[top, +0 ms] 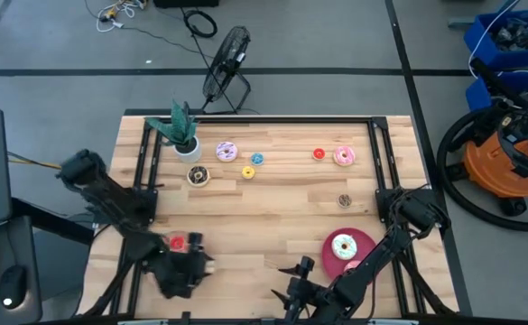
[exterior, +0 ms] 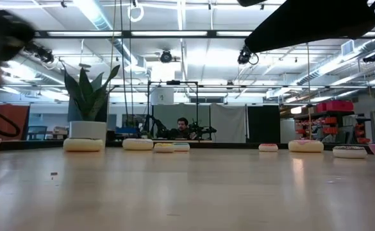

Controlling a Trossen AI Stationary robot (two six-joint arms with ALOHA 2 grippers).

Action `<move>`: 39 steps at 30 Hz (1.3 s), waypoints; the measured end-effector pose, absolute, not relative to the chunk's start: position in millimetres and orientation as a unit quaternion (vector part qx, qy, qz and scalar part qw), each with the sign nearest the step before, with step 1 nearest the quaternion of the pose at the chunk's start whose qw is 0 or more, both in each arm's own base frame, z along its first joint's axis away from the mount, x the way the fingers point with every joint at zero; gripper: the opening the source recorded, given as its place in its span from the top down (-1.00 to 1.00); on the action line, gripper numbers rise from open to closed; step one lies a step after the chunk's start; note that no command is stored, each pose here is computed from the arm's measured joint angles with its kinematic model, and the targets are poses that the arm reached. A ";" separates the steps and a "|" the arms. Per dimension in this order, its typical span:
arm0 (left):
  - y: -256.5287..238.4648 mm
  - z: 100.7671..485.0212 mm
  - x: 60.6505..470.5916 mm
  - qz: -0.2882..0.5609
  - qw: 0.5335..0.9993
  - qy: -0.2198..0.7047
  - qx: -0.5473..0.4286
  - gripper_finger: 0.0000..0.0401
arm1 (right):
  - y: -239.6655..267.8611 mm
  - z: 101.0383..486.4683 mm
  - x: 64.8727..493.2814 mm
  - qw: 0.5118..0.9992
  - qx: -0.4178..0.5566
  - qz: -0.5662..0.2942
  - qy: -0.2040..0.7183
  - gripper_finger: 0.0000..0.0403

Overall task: Pick & Place donuts
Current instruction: Put the small white donut on the light pink plate

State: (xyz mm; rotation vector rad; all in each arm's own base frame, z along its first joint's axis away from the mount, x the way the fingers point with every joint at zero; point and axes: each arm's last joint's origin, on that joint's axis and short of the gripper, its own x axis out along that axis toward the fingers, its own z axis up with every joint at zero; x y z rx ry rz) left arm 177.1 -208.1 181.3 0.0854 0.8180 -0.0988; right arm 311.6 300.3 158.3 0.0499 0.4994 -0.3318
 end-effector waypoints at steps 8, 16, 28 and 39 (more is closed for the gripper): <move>-215.3 180.3 109.6 -0.007 0.876 0.483 -0.015 -0.02 | 295.5 157.3 319.8 0.955 0.038 -0.168 0.241 -0.47; -202.4 172.1 64.9 0.100 0.871 0.481 -0.015 -0.02 | 297.7 154.5 322.6 0.958 0.049 -0.171 0.226 -0.47; -178.7 141.9 51.6 0.194 0.830 0.521 -0.041 -0.02 | 300.5 156.8 325.3 0.961 0.066 -0.164 0.211 -0.47; -178.8 141.0 50.1 0.197 0.812 0.548 -0.044 -0.41 | 300.5 156.8 325.3 0.961 0.063 -0.163 0.212 -0.47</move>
